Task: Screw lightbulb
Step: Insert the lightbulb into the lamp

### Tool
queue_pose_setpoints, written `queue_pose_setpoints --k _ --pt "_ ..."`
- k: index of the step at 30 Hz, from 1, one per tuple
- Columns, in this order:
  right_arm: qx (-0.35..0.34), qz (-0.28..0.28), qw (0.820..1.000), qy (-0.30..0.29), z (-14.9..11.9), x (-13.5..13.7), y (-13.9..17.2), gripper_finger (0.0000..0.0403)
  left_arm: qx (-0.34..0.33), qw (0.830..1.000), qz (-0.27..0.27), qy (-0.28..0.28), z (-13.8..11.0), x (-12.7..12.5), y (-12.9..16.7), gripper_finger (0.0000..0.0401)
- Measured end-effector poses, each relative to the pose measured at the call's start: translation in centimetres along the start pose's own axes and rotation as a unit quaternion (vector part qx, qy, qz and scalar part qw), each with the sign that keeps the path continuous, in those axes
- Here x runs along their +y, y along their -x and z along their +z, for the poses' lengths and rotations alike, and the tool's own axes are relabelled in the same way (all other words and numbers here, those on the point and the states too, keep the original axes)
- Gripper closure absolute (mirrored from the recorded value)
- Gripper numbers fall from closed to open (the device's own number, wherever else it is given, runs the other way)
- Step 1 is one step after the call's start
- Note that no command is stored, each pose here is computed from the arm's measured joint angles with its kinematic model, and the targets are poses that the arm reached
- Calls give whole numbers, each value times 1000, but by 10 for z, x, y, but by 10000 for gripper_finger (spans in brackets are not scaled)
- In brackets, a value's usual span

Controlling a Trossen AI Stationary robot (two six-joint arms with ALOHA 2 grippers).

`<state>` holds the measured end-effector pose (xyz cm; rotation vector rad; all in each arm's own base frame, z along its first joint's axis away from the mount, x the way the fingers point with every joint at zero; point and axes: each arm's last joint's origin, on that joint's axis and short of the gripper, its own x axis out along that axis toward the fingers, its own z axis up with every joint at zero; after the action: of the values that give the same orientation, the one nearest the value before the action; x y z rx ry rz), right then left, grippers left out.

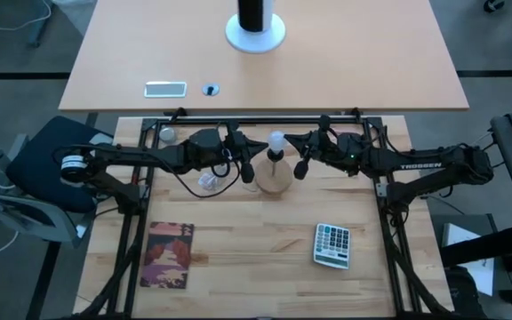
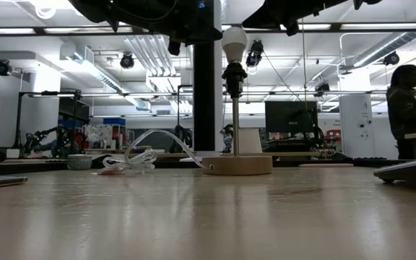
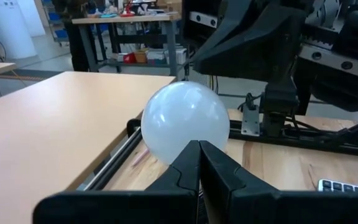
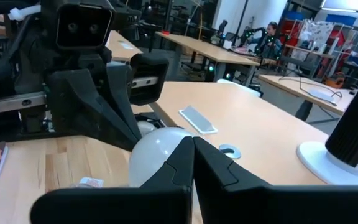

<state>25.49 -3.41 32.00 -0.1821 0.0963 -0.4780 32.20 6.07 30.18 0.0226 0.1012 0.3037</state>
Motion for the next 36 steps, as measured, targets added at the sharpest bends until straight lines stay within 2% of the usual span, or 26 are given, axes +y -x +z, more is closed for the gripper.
queue_pose_setpoints --k 5,9,17,36 --pt "7 -13 1000 -10 2 -4 7 403 0 1000 0 0 0 0 0 401" --pt "46 -41 998 -1 -4 -6 9 403 0 1000 0 -1 0 0 0 401" --pt "69 -38 997 7 -15 1 -3 403 0 1000 0 -1 0 0 0 401" --pt "68 -19 998 0 -15 6 -1 403 5 1000 6 -4 -1 3 0 401"
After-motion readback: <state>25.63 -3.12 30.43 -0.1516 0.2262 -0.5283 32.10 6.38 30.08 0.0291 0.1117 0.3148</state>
